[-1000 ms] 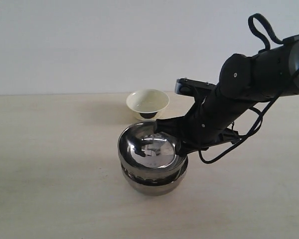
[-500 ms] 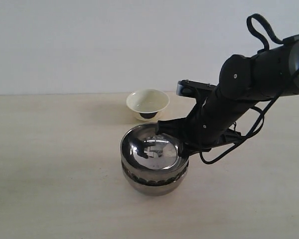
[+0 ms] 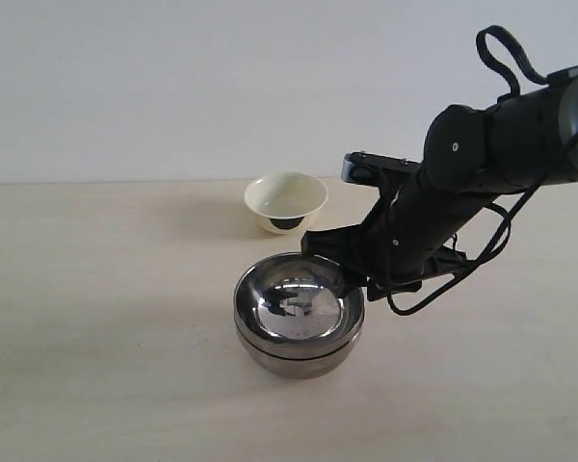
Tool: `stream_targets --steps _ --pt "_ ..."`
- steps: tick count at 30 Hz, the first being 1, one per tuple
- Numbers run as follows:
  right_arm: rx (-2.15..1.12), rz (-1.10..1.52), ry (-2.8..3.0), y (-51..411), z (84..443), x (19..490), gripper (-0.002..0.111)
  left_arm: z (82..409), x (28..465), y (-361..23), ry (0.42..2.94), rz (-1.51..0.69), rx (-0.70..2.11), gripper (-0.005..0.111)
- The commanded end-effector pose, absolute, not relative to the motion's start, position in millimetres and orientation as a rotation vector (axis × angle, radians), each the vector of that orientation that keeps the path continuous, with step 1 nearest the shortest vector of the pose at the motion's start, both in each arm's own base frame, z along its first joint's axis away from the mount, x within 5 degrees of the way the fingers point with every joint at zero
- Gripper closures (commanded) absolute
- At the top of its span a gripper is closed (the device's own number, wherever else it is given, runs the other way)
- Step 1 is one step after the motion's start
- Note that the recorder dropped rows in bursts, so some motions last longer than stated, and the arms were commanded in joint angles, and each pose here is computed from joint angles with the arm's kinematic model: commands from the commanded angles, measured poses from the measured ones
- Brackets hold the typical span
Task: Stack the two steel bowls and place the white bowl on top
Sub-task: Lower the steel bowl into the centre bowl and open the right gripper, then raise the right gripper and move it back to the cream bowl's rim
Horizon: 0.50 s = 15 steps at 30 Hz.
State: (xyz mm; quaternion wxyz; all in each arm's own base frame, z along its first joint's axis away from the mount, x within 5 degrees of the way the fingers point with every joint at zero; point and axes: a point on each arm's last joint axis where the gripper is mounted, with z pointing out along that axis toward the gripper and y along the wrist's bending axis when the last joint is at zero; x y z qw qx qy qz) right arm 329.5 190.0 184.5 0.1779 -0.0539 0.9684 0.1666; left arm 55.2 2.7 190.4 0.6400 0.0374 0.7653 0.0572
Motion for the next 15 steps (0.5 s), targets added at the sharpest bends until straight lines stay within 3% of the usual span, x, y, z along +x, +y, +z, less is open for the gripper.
stream_targets --steps 1,15 --pt "-0.203 0.455 2.690 187.3 201.1 328.3 0.073 190.2 55.1 2.6 1.738 0.118 0.069 0.103" --pt "-0.078 0.405 2.595 138.6 236.0 340.5 0.073 190.2 55.1 2.6 1.738 0.118 0.069 0.103"
